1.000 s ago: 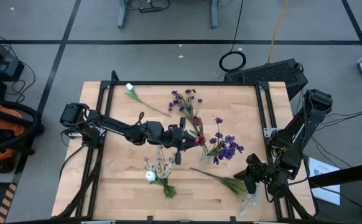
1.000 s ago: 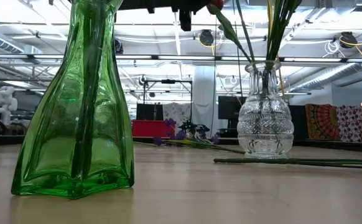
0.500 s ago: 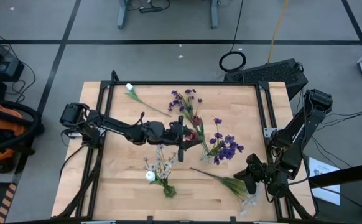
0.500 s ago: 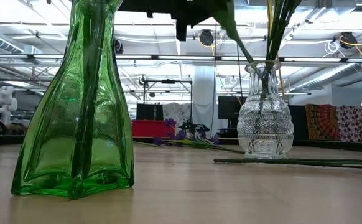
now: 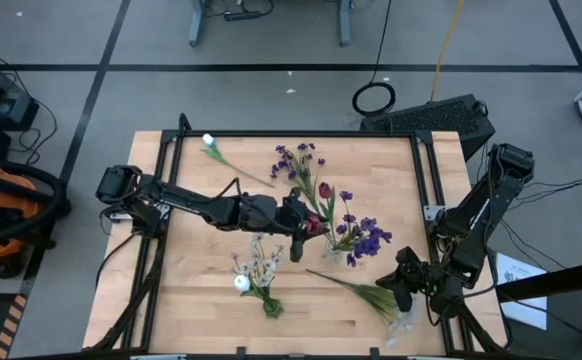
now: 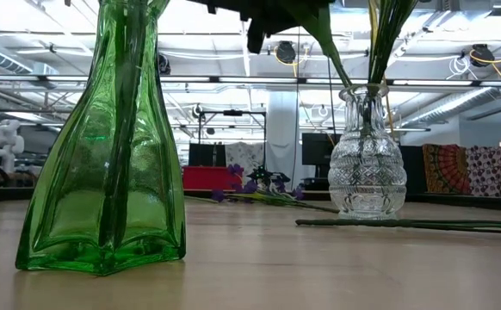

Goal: Sort flowers into vase by color
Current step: Put the red tulip into the transparent vase

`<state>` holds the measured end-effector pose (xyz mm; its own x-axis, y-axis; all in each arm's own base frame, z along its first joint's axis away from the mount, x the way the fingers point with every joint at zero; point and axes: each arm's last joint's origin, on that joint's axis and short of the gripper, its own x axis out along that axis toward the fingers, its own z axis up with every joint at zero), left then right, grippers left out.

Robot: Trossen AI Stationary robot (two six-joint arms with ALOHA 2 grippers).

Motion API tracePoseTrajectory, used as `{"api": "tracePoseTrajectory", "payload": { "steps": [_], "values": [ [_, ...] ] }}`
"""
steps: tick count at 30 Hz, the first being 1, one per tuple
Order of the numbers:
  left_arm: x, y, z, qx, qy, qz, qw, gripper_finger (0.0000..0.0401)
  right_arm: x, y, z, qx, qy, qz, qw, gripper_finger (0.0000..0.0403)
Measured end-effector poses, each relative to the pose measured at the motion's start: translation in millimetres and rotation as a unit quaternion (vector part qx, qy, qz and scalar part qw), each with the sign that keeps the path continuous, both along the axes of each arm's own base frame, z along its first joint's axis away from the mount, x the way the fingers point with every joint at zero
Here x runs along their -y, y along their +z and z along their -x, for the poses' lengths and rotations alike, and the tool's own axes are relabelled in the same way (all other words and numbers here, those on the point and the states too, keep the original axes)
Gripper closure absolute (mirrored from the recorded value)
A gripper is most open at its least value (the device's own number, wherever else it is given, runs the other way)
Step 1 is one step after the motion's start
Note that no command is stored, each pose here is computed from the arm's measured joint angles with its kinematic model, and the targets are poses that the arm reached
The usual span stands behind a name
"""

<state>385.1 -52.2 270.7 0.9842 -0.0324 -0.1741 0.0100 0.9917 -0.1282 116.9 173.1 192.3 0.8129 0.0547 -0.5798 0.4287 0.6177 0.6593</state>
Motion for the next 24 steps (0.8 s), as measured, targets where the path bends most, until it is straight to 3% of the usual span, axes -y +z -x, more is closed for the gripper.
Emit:
{"api": "tracePoseTrajectory", "payload": {
  "steps": [7,13,24],
  "values": [
    [1.4,-8.4,2.0,-0.044,-0.015,-0.017,0.999,0.0272,-0.2,0.0,0.0,-0.001,-0.001,-0.004,1.000,0.0403],
    [0.7,2.2,8.1,-0.037,-0.020,-0.022,0.999,0.0272,-0.1,0.0,0.0,-0.001,0.000,-0.003,1.000,0.0403],
    [-3.1,12.7,31.2,-0.109,-0.026,-0.050,0.992,0.0272,0.0,0.0,0.0,0.001,0.006,0.009,1.000,0.0403]
  ]
}}
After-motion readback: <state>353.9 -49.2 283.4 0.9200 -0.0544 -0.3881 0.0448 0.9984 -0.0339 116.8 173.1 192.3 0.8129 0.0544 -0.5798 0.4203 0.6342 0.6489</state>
